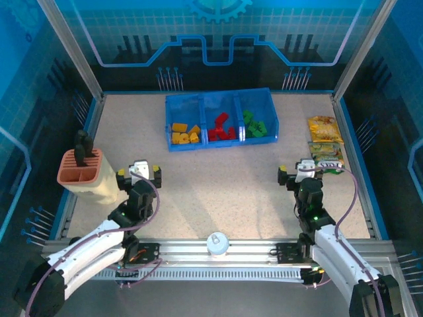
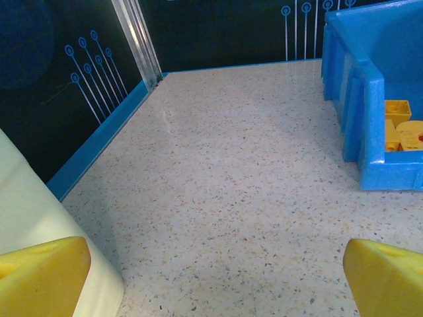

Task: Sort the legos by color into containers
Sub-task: Reset both arms

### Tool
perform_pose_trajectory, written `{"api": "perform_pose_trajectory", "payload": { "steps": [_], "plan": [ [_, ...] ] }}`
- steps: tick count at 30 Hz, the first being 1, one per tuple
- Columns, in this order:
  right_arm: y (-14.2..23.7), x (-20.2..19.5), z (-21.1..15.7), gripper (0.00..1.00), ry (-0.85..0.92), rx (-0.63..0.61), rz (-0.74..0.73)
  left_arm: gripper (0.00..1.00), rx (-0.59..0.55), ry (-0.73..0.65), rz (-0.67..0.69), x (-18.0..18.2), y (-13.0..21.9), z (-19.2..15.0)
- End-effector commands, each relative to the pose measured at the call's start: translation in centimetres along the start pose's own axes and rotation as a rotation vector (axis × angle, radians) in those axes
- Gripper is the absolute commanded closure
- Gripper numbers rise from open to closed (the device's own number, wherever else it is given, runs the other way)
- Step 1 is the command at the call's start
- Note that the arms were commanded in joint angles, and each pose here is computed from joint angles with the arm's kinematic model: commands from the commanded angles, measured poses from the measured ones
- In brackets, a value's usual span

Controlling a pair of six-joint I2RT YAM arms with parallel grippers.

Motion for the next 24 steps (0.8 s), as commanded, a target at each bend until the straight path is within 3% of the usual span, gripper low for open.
{"api": "perform_pose_trajectory", "payload": {
  "steps": [1, 24],
  "plan": [
    [0.01, -0.19, 0.96, 0.00, -0.004, -0.075, 0.000, 0.01, -0.028, 0.026, -0.010, -0.07, -0.35, 0.27],
    [0.04, -0.19, 0.81, 0.00, -0.023, -0.184, -0.006, 0.01, -0.106, 0.097, -0.027, 0.60, -0.86, 0.29]
  ]
}}
Point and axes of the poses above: each hand's point on the last joint's axis, 136 mm out from that joint toward the fingers, its own y axis back along the fingers, its own x axis along the line the jaws close on, z = x × y, the point moved 7 cm from there along y, back along the fingers, and after that the axes turned 3 degrees about y, right-handed, at the moved point
